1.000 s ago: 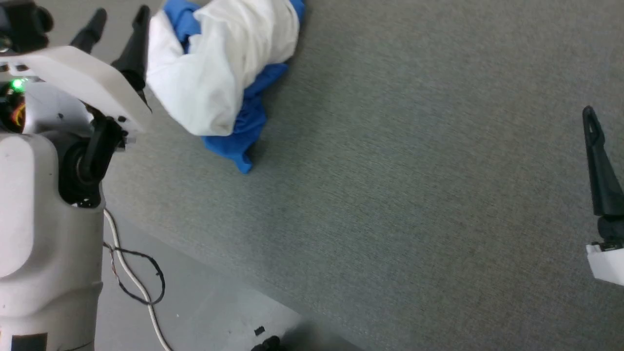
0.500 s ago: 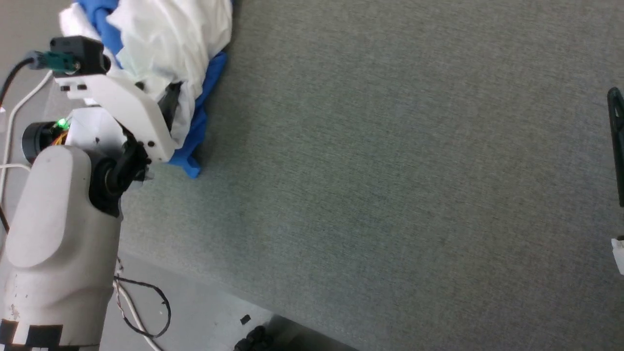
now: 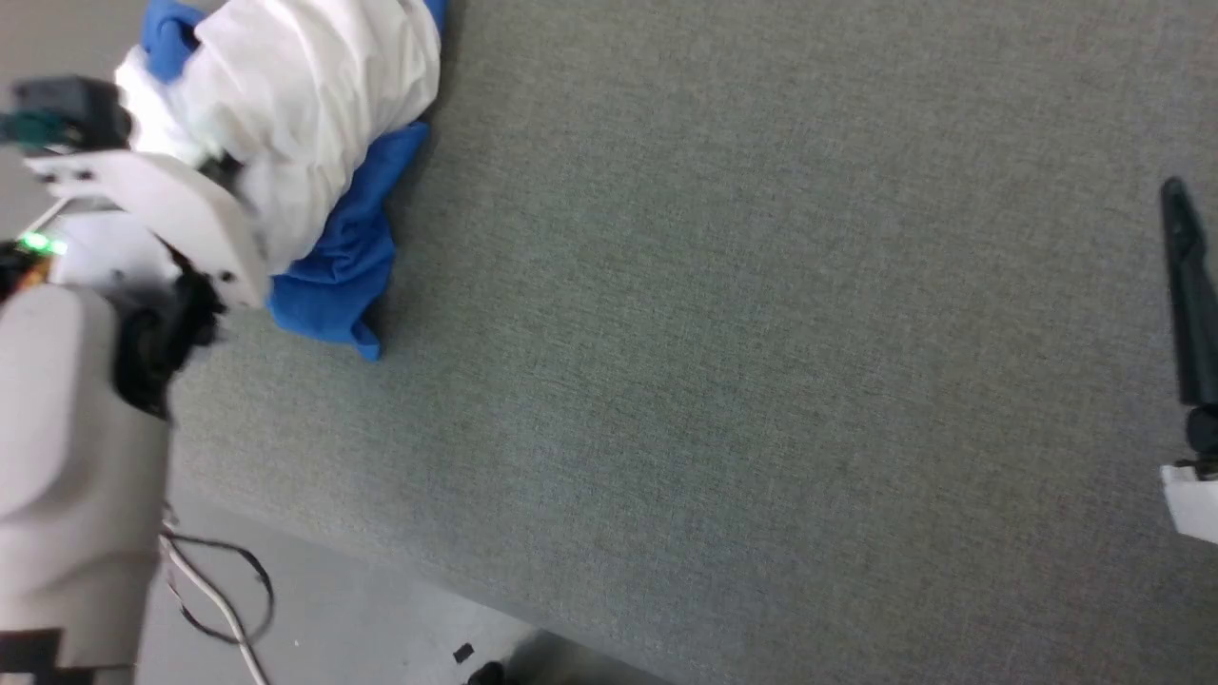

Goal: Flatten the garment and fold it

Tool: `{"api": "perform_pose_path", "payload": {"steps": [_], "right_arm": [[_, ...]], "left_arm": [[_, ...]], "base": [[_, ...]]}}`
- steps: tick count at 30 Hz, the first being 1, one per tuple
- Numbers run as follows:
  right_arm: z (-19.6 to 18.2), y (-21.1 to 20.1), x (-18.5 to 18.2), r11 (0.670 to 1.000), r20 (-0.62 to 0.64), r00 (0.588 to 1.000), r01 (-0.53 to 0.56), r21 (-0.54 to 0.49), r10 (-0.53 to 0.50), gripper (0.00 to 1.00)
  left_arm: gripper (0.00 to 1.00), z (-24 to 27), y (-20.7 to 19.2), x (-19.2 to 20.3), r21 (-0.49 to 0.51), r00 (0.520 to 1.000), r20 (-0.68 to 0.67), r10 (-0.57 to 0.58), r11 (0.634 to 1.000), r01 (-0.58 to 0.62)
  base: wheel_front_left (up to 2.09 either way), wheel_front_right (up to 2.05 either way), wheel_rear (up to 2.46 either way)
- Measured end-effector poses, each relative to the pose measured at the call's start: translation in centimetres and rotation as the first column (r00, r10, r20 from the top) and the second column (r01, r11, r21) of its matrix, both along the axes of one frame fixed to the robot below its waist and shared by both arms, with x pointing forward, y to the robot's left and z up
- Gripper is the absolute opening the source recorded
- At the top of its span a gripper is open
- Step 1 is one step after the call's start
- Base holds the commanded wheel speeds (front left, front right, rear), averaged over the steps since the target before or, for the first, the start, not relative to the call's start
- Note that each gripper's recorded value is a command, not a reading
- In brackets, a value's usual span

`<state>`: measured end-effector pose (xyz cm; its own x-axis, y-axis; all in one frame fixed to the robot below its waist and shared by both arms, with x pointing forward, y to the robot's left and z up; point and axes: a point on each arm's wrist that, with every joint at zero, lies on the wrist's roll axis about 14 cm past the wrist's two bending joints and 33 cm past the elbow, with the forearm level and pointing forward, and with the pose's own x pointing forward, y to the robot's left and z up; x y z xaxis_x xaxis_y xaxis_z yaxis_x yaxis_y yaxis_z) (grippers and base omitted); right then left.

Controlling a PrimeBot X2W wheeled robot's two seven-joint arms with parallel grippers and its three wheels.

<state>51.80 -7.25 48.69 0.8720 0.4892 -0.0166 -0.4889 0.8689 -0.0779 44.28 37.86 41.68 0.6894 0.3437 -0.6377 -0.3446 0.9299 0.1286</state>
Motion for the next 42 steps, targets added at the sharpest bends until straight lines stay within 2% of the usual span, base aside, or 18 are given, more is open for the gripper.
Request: {"api": "perform_pose_path", "payload": {"steps": [7, 10, 13, 17, 21, 26, 30, 36, 40, 42], "right_arm": [[2.3, 0.9, -1.3, 0.997, 0.027, 0.999, 0.017, 0.077, -0.019, 1.00], [3.4, 0.8, -1.8, 0.994, 0.045, 0.998, 0.038, 0.104, -0.043, 1.00], [4.6, 0.8, -2.5, 0.989, 0.064, 0.996, 0.056, 0.135, -0.066, 1.00], [6.2, 0.7, -3.6, 0.981, 0.087, 0.992, 0.078, 0.178, -0.095, 1.00], [7.5, 0.1, -4.5, 0.975, 0.115, 0.985, 0.102, 0.198, -0.127, 1.00], [8.4, -1.3, -5.3, 0.966, 0.136, 0.974, 0.148, 0.211, -0.179, 1.00], [8.7, -2.7, -5.9, 0.958, 0.145, 0.965, 0.187, 0.215, -0.221, 1.00], [8.7, -5.3, -6.6, 0.943, 0.150, 0.945, 0.256, 0.213, -0.290, 1.00], [8.9, -7.7, -7.2, 0.922, 0.155, 0.923, 0.313, 0.226, -0.351, 1.00], [9.2, -9.3, -7.5, 0.906, 0.161, 0.906, 0.350, 0.236, -0.392, 1.00]], "left_arm": [[0.00, 10.7, 2.6, 2.1, 0.102, 0.972, 0.235, -0.019, 0.995, -0.006], [0.00, 16.3, 2.4, 3.0, 0.145, 0.937, 0.343, -0.062, 0.989, 0.012], [0.00, 22.2, 1.3, 3.7, 0.184, 0.883, 0.455, -0.117, 0.982, 0.035], [0.00, 30.8, -1.2, 4.2, 0.233, 0.767, 0.609, -0.201, 0.970, 0.069], [0.00, 39.8, -4.4, 3.8, 0.289, 0.609, 0.741, -0.284, 0.953, 0.092], [0.00, 48.5, -11.0, 3.4, 0.334, 0.392, 0.839, -0.377, 0.926, 0.176], [0.00, 52.9, -16.9, 3.3, 0.352, 0.255, 0.870, -0.422, 0.894, 0.278], [0.00, 56.7, -24.7, 3.0, 0.342, 0.110, 0.899, -0.424, 0.836, 0.430], [0.00, 58.1, -28.8, 2.8, 0.327, 0.046, 0.912, -0.408, 0.789, 0.520], [0.00, 58.0, -30.4, 3.0, 0.310, 0.035, 0.917, -0.398, 0.766, 0.564]], "base": [[0.00, 0.00, 0.00], [0.00, 0.00, 0.00], [0.00, 0.00, 0.00], [0.00, 0.00, 0.00], [0.00, 0.00, 0.00], [0.00, 0.00, 0.00], [0.00, 0.00, 0.00], [0.00, 0.00, 0.00], [0.00, 0.00, 0.00], [0.00, 0.00, 0.00]]}}
